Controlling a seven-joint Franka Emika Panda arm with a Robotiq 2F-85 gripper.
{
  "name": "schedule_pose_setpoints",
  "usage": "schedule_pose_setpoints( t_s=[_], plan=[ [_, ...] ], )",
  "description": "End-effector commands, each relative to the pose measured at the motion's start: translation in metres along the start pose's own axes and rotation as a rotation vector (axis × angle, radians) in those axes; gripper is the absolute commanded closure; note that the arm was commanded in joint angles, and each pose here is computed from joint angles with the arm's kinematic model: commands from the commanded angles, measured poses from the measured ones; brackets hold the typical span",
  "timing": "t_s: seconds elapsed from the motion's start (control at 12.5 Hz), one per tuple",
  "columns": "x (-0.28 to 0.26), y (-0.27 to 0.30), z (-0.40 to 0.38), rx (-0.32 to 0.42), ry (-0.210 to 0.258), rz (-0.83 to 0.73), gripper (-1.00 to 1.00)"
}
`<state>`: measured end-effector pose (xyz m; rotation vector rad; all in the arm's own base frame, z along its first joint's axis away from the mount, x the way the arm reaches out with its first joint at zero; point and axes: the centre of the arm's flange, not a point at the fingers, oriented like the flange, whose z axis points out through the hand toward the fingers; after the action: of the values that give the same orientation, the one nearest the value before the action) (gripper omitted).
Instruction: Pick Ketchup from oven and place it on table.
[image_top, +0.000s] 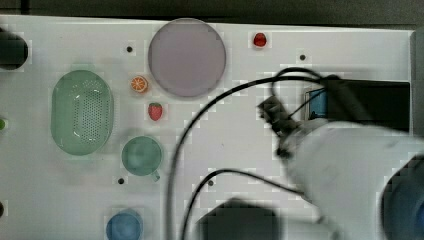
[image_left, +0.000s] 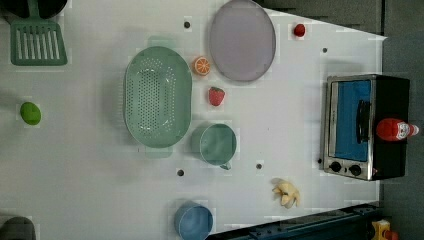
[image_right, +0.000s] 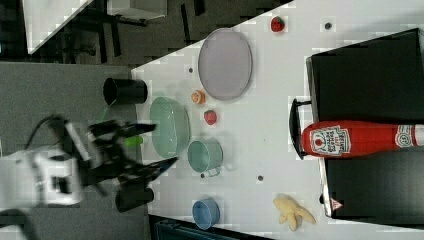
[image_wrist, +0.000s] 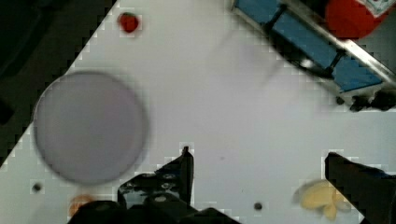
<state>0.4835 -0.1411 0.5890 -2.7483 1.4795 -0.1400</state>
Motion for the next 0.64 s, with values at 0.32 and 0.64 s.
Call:
schedule_pose_setpoints(
  t_s=[0.32,0.64],
  plan=[
    [0.13,0.118,0.065,0.008,0.086,0.293,-1.0],
    [0.17,0.15,0.129,-0.045,0.067,0.435,-1.0]
  ],
)
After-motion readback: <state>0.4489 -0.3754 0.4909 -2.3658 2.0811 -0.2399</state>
